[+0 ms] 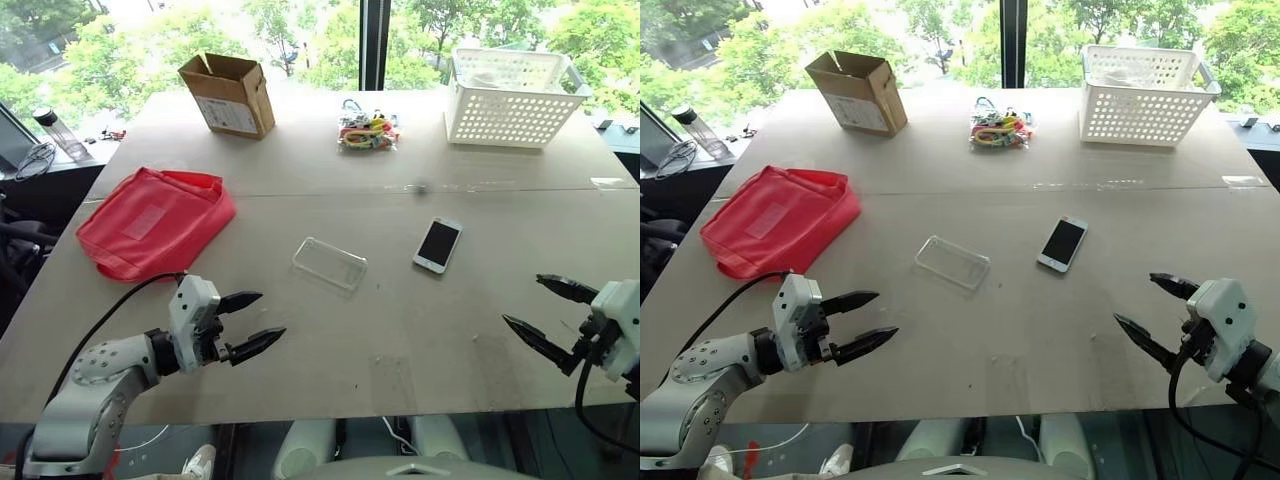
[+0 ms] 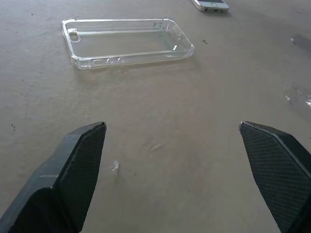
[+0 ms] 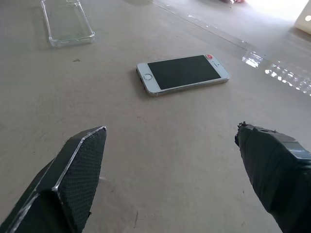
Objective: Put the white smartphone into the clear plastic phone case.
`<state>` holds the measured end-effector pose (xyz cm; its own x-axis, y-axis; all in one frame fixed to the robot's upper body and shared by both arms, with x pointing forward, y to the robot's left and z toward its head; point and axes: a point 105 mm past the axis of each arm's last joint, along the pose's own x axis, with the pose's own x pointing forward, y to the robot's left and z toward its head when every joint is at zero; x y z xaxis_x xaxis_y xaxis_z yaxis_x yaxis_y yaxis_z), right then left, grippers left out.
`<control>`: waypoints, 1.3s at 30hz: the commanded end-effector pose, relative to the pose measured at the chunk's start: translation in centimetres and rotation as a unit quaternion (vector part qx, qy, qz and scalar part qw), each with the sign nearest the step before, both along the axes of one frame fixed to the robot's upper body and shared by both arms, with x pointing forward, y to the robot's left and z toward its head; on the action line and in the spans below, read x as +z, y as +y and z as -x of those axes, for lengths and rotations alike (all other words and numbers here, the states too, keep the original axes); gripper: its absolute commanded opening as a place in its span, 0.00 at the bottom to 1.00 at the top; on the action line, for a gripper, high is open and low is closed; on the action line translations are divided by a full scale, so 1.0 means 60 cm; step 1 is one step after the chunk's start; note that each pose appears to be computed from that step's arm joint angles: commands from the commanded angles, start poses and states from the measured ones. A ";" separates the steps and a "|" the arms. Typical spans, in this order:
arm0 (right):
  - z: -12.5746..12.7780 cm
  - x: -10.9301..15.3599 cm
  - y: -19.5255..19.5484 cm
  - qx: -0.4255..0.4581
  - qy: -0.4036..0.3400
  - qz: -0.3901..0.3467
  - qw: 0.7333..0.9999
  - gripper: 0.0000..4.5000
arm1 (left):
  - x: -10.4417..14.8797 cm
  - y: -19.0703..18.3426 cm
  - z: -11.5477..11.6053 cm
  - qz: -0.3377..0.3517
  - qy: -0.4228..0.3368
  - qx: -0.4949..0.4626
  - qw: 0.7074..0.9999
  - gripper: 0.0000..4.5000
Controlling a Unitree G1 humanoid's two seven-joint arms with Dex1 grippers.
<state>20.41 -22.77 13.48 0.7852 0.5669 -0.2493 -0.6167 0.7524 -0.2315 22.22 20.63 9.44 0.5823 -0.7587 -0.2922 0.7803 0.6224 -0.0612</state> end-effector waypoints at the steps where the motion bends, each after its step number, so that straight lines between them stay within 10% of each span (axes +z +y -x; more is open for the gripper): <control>1: 0.010 0.016 0.025 0.040 -0.018 -0.003 0.999 1.00 | 0.037 -0.025 -0.016 -0.009 -0.049 -0.044 0.998 0.99; 6: 0.024 0.059 0.061 0.072 -0.060 -0.089 0.992 1.00 | 0.070 -0.065 -0.066 -0.035 -0.096 -0.131 0.986 0.99; 17: 0.083 0.037 0.098 0.184 0.025 -0.011 0.983 1.00 | 0.015 -0.108 -0.155 -0.163 -0.083 -0.273 0.945 0.99; 28: 0.090 0.043 0.110 0.156 0.003 -0.020 0.987 1.00 | -0.010 -0.122 -0.156 -0.180 -0.028 -0.283 0.942 0.03; 39: 0.011 0.002 0.129 0.018 0.050 -0.053 0.997 1.00 | 0.001 -0.152 -0.107 -0.181 -0.040 -0.226 0.956 0.01</control>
<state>19.36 -15.32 13.54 0.7350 0.6270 -0.2581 -0.6675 0.7361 -0.1125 28.10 11.85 8.58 0.2195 -0.7851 -0.5792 0.9748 0.2002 0.0981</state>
